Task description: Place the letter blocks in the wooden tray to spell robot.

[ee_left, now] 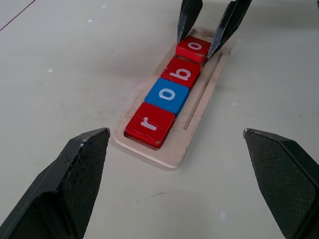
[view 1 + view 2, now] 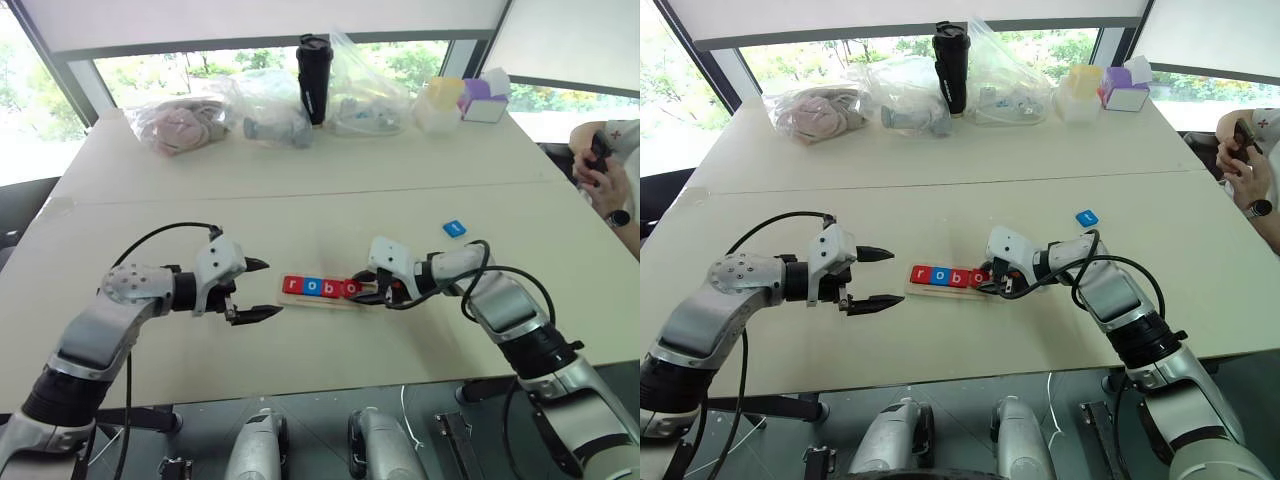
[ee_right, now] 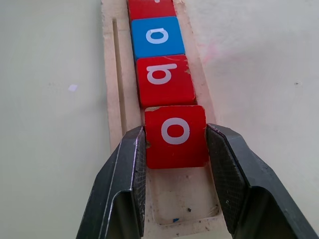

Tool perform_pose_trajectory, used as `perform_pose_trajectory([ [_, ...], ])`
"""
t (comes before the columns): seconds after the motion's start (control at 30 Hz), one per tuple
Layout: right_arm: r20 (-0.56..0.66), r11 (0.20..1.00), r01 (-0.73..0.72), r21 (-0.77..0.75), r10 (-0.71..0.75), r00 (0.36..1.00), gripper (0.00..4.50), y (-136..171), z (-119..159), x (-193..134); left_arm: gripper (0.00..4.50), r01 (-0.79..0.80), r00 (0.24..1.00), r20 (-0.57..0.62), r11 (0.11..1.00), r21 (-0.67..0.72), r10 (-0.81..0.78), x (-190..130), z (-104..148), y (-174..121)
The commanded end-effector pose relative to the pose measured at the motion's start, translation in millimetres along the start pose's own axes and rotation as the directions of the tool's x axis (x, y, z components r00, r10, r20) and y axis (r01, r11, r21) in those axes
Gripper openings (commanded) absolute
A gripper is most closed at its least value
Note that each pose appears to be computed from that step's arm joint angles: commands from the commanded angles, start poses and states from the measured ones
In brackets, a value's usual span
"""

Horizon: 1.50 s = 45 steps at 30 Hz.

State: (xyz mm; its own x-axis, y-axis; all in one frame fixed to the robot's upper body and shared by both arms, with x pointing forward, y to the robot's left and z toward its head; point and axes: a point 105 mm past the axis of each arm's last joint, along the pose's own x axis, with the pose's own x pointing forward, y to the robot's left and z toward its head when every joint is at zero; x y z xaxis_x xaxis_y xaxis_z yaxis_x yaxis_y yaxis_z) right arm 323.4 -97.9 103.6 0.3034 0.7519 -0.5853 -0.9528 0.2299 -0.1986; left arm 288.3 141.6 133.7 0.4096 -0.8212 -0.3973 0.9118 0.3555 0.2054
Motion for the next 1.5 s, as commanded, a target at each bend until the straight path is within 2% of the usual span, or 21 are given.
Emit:
perform_pose_trajectory([
  [0.03, 0.023, 0.999, 0.001, -0.036, 0.0, 1.0, 2.34, -0.8, 10.5, 0.0, 4.5, -0.009, 1.0, 0.02, 0.999, 0.031, 0.009, -1.1, 7.5, 0.2],
  [0.07, 0.024, 0.999, 0.005, -0.037, -0.005, 1.0, 2.64, -1.5, 10.8, 0.4, 4.5, -0.01, 1.0, 0.02, 0.999, 0.031, 0.009, -1.0, 7.5, 0.3],
  [0.17, 0.035, 0.999, 0.013, -0.039, -0.011, 0.999, 4.14, -3.1, 13.3, 0.1, 4.5, -0.011, 1.0, 0.02, 0.999, 0.031, 0.01, -0.8, 7.2, 0.6],
  [0.2, 0.039, 0.999, 0.016, -0.042, -0.015, 0.999, 4.46, -3.8, 14.4, -0.2, 4.5, -0.011, 1.0, 0.019, 0.999, 0.031, 0.011, -0.8, 7.0, 0.6],
  [0.4, 0.105, 0.995, 0.087, -0.05, -0.082, 0.991, 4.46, -18.7, 30.4, -11.2, 4.5, -0.013, 1.0, 0.018, 0.999, 0.032, 0.013, -1.4, 7.0, 1.1],
  [0.53, 0.211, 0.99, 0.135, -0.034, -0.125, 0.969, 4.46, -30.2, 51.0, -35.4, 4.5, -0.016, 0.999, 0.031, 0.999, 0.029, 0.015, -2.9, 9.4, 1.4],
  [0.6, 0.268, 0.986, 0.167, 0.015, -0.165, 0.949, 4.46, -37.1, 58.9, -54.8, 4.5, -0.019, 0.998, 0.054, 1.0, 0.019, 0.018, -4.5, 14.4, 1.7],
  [0.63, 0.3, 0.969, 0.232, 0.089, -0.248, 0.921, 4.46, -49.7, 60.2, -73.5, 4.5, -0.022, 0.996, 0.082, 1.0, 0.01, 0.021, -6.3, 21.1, 2.3],
  [0.67, 0.309, 0.94, 0.299, 0.163, -0.337, 0.89, 4.46, -62.1, 56.5, -90.7, 4.5, -0.023, 0.994, 0.11, 1.0, 0.002, 0.023, -8.0, 28.3, 3.0],
  [0.73, 0.269, 0.831, 0.45, 0.327, -0.538, 0.799, 4.46, -88.4, 35.2, -121.8, 4.5, -0.019, 0.987, 0.159, 1.0, -0.011, 0.02, -10.4, 42.7, 3.3],
  [0.8, 0.158, 0.712, 0.57, 0.41, -0.671, 0.725, 4.46, -104.2, 7.2, -133.9, 4.5, -0.011, 0.985, 0.17, 1.0, -0.017, 0.013, -11.2, 48.4, 2.5],
  [0.93, -0.023, 0.54, 0.693, 0.477, -0.781, 0.624, 4.46, -115.4, -36.5, -132.7, 4.5, 0.0, 0.987, 0.163, 1.0, -0.014, 0.002, -9.8, 50.6, 2.0],
  [1.03, -0.089, 0.448, 0.723, 0.525, -0.817, 0.57, 4.46, -121.7, -58.4, -125.5, 4.5, 0.005, 0.987, 0.163, 1.0, -0.014, -0.003, -7.1, 50.9, 2.3],
  [1.2, -0.121, 0.386, 0.729, 0.566, -0.835, 0.537, 4.46, -132.7, -80.3, -120.8, 4.5, 0.009, 0.99, 0.143, 1.0, -0.005, -0.008, -5.2, 48.2, 2.8],
  [1.43, -0.172, 0.406, 0.777, 0.481, -0.826, 0.537, 4.46, -139.8, -104.4, -118.1, 4.5, -0.008, 0.991, 0.131, 1.0, -0.006, 0.009, -7.0, 44.5, 3.2],
  [1.5, -0.175, 0.418, 0.764, 0.492, -0.812, 0.557, 4.46, -139.7, -107.4, -114.8, 4.5, -0.013, 0.992, 0.129, 1.0, -0.006, 0.014, -7.2, 44.0, 3.3],
])
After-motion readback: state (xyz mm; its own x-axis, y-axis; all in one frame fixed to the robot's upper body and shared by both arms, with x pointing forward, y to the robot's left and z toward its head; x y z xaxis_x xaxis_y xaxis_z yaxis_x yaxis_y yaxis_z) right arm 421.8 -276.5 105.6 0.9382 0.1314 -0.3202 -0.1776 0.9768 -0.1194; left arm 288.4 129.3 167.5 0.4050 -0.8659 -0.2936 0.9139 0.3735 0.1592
